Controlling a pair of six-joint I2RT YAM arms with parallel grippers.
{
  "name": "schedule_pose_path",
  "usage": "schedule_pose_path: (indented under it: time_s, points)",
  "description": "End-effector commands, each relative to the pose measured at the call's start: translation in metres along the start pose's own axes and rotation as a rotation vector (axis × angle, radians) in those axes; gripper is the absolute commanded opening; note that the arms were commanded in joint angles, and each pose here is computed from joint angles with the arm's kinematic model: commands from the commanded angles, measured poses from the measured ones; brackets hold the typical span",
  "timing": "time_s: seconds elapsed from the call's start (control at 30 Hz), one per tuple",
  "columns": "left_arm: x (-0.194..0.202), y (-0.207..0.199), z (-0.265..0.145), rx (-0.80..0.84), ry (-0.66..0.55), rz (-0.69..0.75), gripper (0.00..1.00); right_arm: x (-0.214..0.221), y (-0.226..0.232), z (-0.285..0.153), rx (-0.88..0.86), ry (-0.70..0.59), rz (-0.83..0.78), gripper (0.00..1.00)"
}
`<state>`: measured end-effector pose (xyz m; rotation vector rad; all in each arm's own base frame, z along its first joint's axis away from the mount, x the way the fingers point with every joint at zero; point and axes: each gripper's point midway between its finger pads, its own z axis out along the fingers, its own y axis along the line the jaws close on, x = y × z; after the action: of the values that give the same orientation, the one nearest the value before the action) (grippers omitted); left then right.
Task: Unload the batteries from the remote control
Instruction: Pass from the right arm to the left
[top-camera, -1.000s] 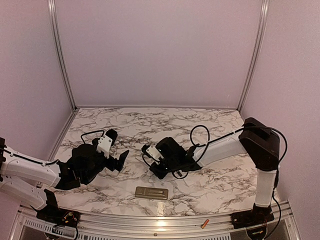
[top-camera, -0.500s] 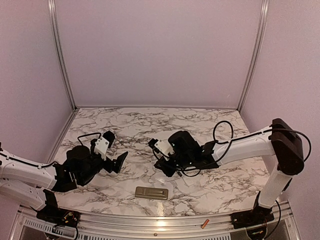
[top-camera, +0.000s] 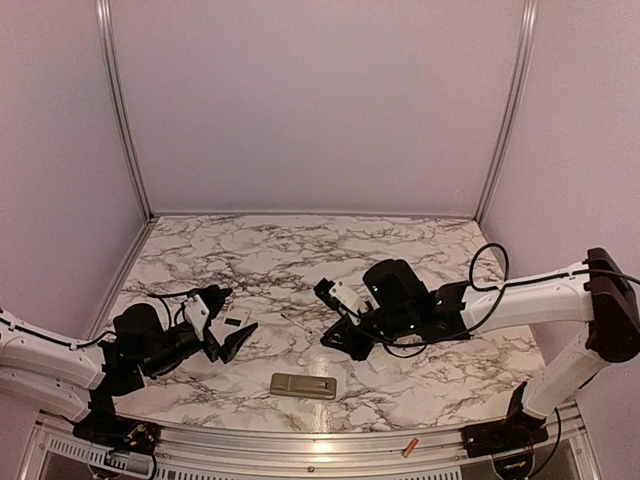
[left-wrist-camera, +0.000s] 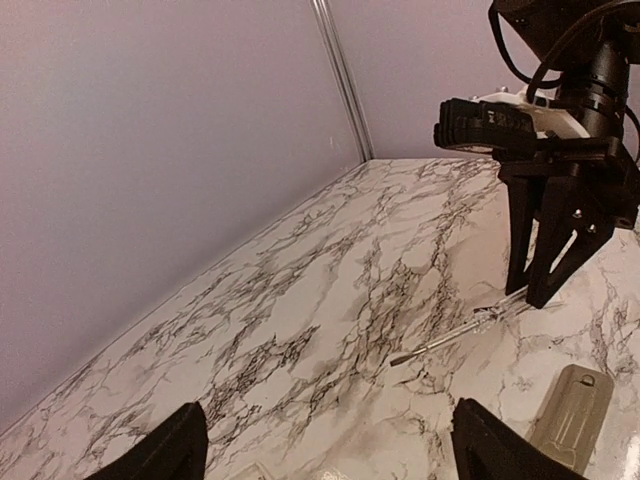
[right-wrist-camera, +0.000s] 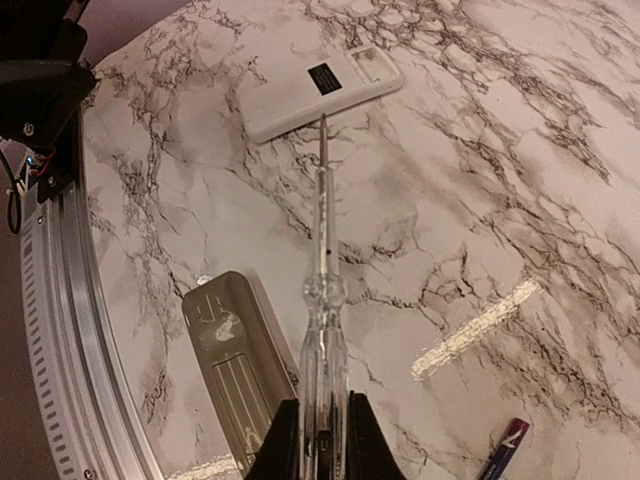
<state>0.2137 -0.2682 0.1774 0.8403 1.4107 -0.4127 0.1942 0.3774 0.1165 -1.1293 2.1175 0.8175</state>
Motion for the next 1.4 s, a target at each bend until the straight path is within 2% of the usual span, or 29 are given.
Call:
schedule_pose_path:
  time_s: [0.0,0.17,0.47,0.63,0.8,0.93,1.37]
  points:
    - [-0.019,-0.03,-0.01,0.145,-0.143,0.151,0.85,0.002,0.007,-0.016,-0.008,0.008,0.068,0.0]
    - [-0.026,-0.067,-0.01,0.284,-0.178,0.313,0.84,0.003,0.012,-0.023,-0.023,0.016,0.111,0.0]
    - [-0.01,-0.102,0.021,0.411,-0.087,0.573,0.8,0.005,0.028,-0.029,-0.091,0.043,0.137,0.0]
    - [0.003,-0.114,0.039,0.419,-0.032,0.68,0.73,0.011,0.035,-0.033,-0.117,0.062,0.143,0.0]
    - [0.01,-0.129,0.052,0.443,-0.004,0.742,0.68,0.014,0.036,-0.036,-0.117,0.079,0.147,0.0]
    - [0.015,-0.137,0.062,0.435,0.021,0.803,0.58,0.017,0.04,-0.037,-0.142,0.103,0.148,0.0]
    - [0.024,-0.146,0.081,0.404,0.047,0.881,0.45,0.024,0.04,-0.039,-0.134,0.144,0.157,0.0]
